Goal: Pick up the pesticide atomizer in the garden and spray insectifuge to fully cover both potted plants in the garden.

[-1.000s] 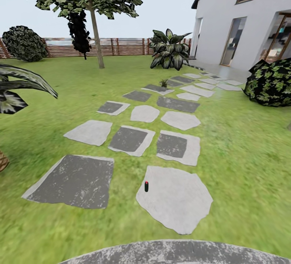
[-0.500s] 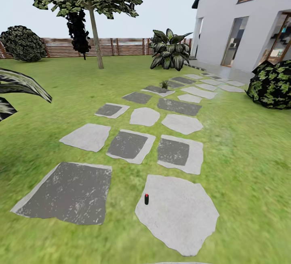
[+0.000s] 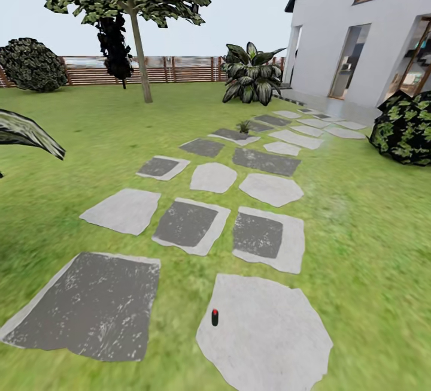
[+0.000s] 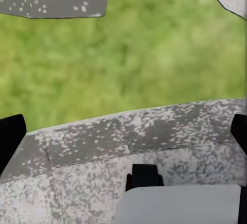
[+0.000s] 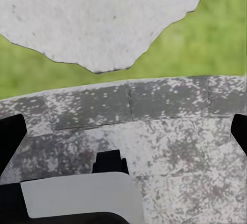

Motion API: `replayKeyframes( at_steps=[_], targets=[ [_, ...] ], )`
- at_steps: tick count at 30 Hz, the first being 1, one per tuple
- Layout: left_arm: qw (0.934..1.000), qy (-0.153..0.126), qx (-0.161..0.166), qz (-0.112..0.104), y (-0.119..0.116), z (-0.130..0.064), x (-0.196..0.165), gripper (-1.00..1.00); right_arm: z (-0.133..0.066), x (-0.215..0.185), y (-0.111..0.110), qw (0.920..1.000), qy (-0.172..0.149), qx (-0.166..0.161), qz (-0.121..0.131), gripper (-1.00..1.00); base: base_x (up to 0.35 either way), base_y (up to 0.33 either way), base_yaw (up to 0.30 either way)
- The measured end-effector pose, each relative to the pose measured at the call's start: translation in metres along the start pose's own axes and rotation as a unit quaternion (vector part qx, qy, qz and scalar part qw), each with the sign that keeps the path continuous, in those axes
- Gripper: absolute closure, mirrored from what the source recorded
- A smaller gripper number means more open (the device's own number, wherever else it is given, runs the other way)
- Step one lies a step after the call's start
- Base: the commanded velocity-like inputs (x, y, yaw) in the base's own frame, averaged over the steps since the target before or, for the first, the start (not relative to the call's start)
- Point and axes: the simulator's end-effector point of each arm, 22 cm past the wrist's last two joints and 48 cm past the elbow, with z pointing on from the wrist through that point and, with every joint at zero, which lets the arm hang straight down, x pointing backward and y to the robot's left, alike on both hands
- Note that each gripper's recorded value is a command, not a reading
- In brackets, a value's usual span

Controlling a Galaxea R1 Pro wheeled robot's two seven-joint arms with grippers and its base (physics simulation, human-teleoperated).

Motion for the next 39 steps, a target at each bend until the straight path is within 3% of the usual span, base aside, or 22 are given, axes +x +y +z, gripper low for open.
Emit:
replayKeyframes(
  at_steps=[26,39],
  targets=[
    [1.0,0.0,0.001,-0.002,-0.0015,0.0001,-0.0002,-1.0,0.0,0.0,-0.0007,1.0,0.0,0.001,0.001,-1.0,0.32,-0.109,0.0],
    [1.0,0.001,0.0,-0.003,-0.0015,0.0005,-0.0002,-1.0,0.0003,-0.0003,-0.0012,1.0,0.0,0.002,0.0,-1.0,0.089,-0.258,0.0]
  ],
)
